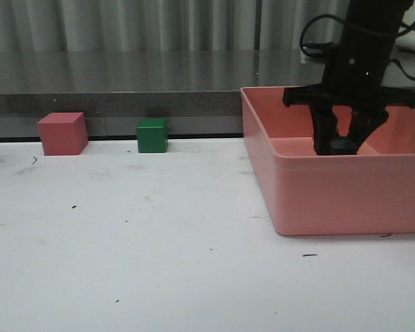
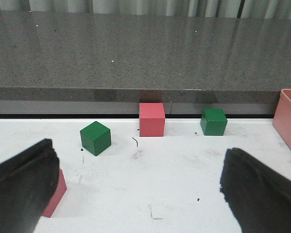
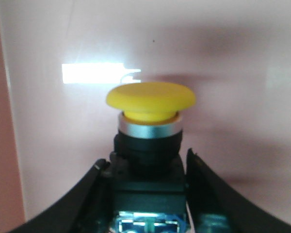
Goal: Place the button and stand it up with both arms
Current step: 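Lower the right gripper into the pink bin and grasp the yellow button switch, then lift the switch out of the bin with the right gripper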
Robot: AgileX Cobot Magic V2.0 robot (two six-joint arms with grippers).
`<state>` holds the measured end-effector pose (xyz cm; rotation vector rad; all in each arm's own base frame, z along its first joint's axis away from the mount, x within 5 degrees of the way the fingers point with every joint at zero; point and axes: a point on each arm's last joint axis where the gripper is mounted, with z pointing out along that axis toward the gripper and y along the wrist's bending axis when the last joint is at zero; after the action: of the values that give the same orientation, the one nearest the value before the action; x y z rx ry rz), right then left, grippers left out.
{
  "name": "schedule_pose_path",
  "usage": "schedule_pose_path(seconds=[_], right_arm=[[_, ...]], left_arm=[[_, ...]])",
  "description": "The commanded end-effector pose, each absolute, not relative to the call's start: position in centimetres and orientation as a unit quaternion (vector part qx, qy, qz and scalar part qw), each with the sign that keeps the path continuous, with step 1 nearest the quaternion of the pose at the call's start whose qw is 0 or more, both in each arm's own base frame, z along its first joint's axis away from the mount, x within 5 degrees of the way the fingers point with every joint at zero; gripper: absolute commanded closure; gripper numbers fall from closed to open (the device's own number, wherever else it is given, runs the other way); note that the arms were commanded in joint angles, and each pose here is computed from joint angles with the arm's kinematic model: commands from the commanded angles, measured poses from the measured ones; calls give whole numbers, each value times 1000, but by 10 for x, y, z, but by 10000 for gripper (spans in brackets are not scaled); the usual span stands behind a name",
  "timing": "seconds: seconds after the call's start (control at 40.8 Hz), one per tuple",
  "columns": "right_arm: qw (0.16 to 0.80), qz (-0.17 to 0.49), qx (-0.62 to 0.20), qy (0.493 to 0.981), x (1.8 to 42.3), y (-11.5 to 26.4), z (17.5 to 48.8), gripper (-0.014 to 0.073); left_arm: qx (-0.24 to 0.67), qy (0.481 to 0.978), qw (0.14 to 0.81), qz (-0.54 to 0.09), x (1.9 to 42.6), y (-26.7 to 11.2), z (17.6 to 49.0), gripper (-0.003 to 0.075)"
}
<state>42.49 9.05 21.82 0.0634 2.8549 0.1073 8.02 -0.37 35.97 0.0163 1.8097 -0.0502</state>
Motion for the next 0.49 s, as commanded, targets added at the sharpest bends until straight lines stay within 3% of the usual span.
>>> schedule_pose_path(seconds=[0.0,0.27,0.466], right_arm=[[216,52,10,975,413,94,280,347],[263,80,-49,960,378,136,327,347],[258,102,-112,954,354,191,332,347]], left_arm=[[3,757,653,-26,83,-4,374,70],[3,757,653,-26,83,-4,374,70],[3,757,653,-26,83,-4,374,70]])
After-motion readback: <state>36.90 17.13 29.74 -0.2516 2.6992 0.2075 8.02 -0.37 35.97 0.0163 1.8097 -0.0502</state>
